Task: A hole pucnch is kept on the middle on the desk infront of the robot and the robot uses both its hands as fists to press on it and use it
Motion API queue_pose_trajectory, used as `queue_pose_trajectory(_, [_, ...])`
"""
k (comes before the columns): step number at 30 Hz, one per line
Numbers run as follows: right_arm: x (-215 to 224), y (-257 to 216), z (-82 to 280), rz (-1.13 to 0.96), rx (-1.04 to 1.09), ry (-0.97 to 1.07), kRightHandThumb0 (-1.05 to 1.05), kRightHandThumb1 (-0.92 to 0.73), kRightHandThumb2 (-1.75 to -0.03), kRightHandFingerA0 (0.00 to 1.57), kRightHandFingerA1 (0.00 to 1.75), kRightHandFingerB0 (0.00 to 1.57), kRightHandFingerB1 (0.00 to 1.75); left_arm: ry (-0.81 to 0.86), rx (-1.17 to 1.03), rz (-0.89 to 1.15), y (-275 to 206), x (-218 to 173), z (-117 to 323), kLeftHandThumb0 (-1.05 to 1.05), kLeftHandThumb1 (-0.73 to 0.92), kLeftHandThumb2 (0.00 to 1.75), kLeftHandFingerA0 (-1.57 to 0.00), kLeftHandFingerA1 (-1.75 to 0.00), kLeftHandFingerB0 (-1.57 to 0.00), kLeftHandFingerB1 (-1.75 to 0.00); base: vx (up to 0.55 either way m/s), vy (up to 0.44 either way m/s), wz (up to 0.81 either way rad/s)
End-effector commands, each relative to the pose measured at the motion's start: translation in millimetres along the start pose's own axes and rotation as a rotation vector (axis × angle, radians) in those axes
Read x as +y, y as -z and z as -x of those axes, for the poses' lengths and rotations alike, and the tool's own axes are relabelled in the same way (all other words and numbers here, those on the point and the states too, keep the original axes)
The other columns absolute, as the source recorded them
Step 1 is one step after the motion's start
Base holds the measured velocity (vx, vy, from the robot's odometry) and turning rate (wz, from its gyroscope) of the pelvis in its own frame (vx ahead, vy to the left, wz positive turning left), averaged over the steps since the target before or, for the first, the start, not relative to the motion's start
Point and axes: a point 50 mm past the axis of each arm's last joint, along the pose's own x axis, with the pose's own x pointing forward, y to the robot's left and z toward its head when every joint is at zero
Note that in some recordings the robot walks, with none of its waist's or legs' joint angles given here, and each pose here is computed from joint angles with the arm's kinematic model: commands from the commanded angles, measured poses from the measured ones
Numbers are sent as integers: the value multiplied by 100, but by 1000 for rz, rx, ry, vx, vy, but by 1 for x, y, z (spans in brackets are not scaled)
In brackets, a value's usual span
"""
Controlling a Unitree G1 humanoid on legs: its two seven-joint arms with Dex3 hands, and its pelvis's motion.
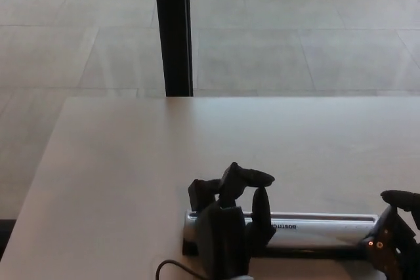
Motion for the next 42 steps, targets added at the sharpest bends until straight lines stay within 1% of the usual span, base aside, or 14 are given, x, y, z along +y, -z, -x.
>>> queue_pose_trajectory(1, [19, -20, -13, -60, 25, -5, -36, -67, -94, 99, 175, 71, 154, 65, 142, 214, -29, -20, 3, -30, 83, 97, -93, -175, -61, -175, 0, 0, 0])
queue_pose_trajectory(8, [32, -86, -55, -114, -126, -160, -29, -65, -101, 94, 175, 72, 149, 363, 252, 441, -86, 1, -50, -25, 90, 94, -88, -175, -44, -175, 0, 0, 0])
queue_pose_trajectory(14, [13, -148, -75, -130, -173, -291, -27, -70, -97, 100, 175, 75, 137, 467, 194, 498, -132, 60, -99, -24, 67, 109, -89, -175, -68, -147, 0, 0, 0])
queue_pose_trajectory(18, [-33, -171, -90, -16, -192, -278, -21, -67, -103, 96, 175, 74, 132, 461, 130, 509, -143, 115, -114, -28, 83, 75, -90, -175, -53, -175, 0, 0, 0])
queue_pose_trajectory(22, [-69, -182, -101, 56, -171, -198, -21, -68, -103, 97, 175, 73, 133, 420, 111, 470, -139, 151, -116, -22, 69, 99, -86, -175, -57, -171, 0, 0, 0])
queue_pose_trajectory(27, [-179, -216, -121, 303, -57, 138, -42, -54, -92, 105, 171, 96, 78, 213, 199, 282, -105, 259, -112, -24, 84, 80, -86, -175, -52, -169, 0, 0, 0])
queue_pose_trajectory(30, [-257, -230, -110, 404, 9, 404, -47, -67, -71, 107, 165, 81, 82, -50, 300, 173, -70, 340, -97, -17, 77, 89, -85, -175, -64, -146, 0, 0, 0])
queue_pose_trajectory(31, [-274, -234, -104, 412, 31, 492, -49, -67, -71, 108, 166, 79, 82, -128, 343, 130, -61, 362, -90, -23, 70, 93, -91, -175, -62, -166, 0, 0, 0])
queue_pose_trajectory(32, [-285, -235, -100, 413, 46, 552, -49, -68, -65, 108, 164, 76, 85, -203, 374, 117, -55, 377, -84, -29, 65, 85, -117, -175, -78, -142, 0, 0, 0])
queue_pose_trajectory(34, [-310, -236, -87, 410, 57, 683, -47, -53, -103, 131, 138, 69, 85, -406, 459, 69, -39, 414, -61, -46, 68, 74, -103, -175, -85, -153, 0, 0, 0])
queue_pose_trajectory(36, [-316, -237, -82, 423, 70, 709, -47, -53, -103, 131, 138, 69, 85, -452, 494, 60, -34, 424, -53, -46, 68, 74, -103, -175, -85, -153, 0, 0, 0])
queue_pose_trajectory(39, [-342, -223, -53, 427, 120, 897, -56, -70, -70, 100, 165, 59, 94, -686, 650, -52, -1, 470, 1, -46, 51, 92, -109, -175, -94, -155, 0, 0, 0])
queue_pose_trajectory(40, [-346, -220, -50, 414, 124, 908, -53, -53, -104, 126, 137, 67, 92, -702, 663, -53, 2, 473, 6, -47, 46, 97, -112, -175, -95, -153, 0, 0, 0])
queue_pose_trajectory(42, [-354, -200, -32, 367, 139, 975, -58, -54, -103, 133, 146, 66, 96, -842, 721, -23, 24, 488, 40, -49, 35, 104, -134, -143, -107, -127, 0, 0, 0])
